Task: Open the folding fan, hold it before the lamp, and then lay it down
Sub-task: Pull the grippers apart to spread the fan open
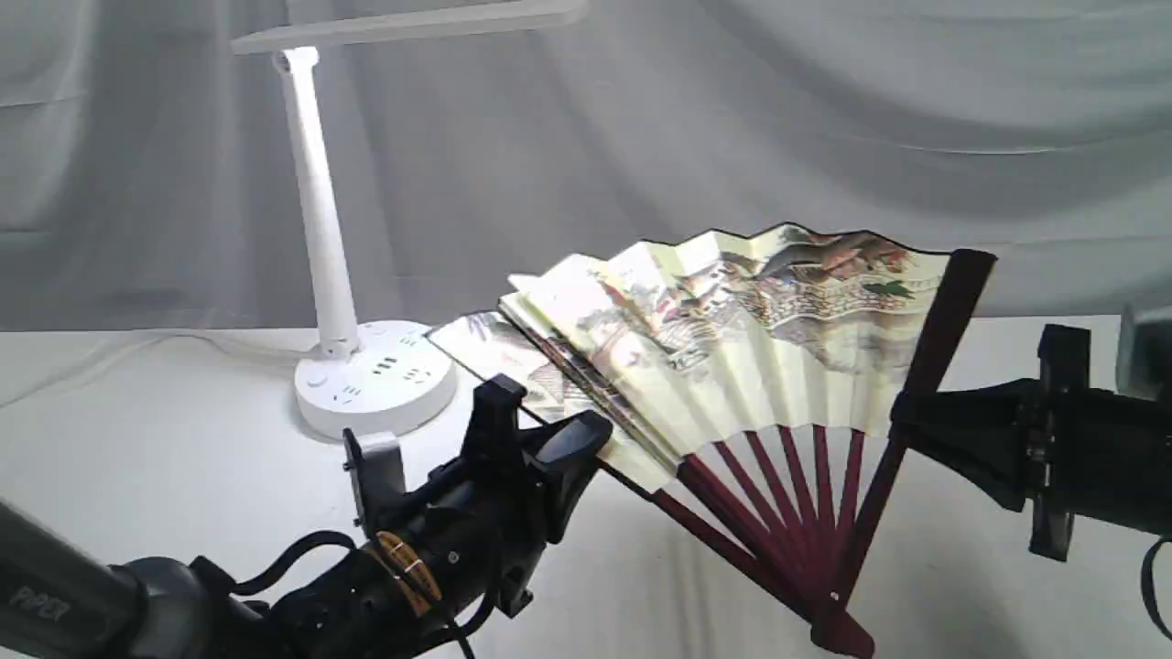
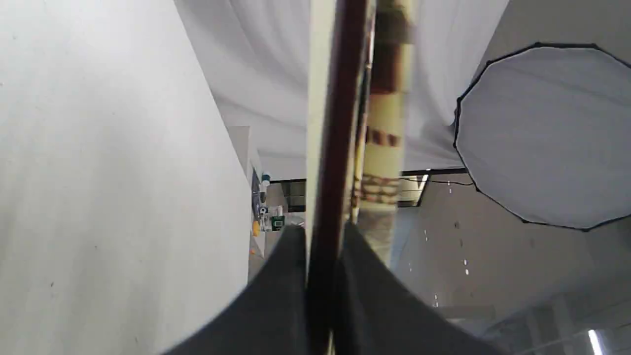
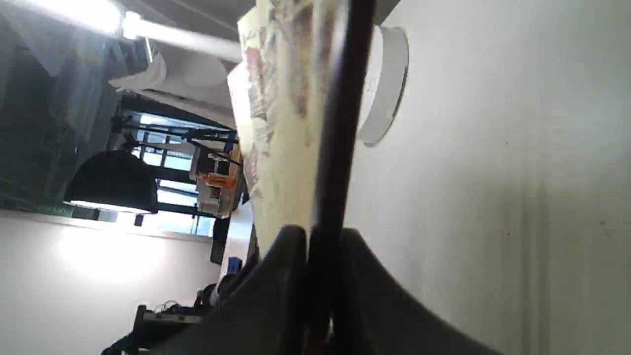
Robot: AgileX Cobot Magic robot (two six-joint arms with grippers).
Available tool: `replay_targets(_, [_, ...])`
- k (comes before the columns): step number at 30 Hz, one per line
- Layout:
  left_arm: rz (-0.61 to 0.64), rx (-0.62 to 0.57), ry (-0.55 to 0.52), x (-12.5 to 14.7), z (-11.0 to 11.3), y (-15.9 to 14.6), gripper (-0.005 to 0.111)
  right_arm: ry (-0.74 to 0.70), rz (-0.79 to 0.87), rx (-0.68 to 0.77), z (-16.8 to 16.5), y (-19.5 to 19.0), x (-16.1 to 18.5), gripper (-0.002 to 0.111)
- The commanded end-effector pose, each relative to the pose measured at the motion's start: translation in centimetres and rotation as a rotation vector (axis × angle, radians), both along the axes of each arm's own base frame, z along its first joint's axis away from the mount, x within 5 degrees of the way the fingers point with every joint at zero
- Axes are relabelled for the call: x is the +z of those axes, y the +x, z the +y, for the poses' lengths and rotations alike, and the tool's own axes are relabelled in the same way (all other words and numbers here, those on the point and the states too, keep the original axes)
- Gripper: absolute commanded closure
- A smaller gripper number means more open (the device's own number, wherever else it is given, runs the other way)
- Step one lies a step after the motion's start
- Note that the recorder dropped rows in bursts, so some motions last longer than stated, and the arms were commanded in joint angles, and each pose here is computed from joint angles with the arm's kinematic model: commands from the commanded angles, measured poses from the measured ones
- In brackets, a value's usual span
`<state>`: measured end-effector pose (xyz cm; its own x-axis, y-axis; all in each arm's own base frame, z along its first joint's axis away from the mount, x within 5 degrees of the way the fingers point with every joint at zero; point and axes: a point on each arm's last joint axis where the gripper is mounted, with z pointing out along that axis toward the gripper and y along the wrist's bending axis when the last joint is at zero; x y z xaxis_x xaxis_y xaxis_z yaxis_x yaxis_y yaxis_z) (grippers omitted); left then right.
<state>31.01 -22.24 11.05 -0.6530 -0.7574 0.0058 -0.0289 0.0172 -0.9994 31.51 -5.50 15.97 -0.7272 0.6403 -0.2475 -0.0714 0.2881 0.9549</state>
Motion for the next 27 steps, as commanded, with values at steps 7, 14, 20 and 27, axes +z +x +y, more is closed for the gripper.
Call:
replay_targets(7, [-0.015, 0.101, -0.085, 1.4, 0.8, 0.5, 0.107, -0.064, -0.001, -0.061, -2.0, -0.4, -0.4, 0.108])
replay_targets(14, [-0.005, 0.134, -0.099, 1.4, 1.0, 0.7, 0.107, -0.061, 0.006, -0.101, -3.2, -0.7, -0.6, 0.108])
replay_targets(20, [0.001, 0.177, -0.117, 1.5, 1.3, 1.0, 0.107, -0.044, 0.023, -0.134, -4.1, -1.0, -0.6, 0.108])
replay_targets(27, [0.012, 0.232, -0.136, 1.5, 1.8, 1.2, 0.107, -0.043, 0.023, -0.134, -4.1, -1.0, -0.6, 0.108])
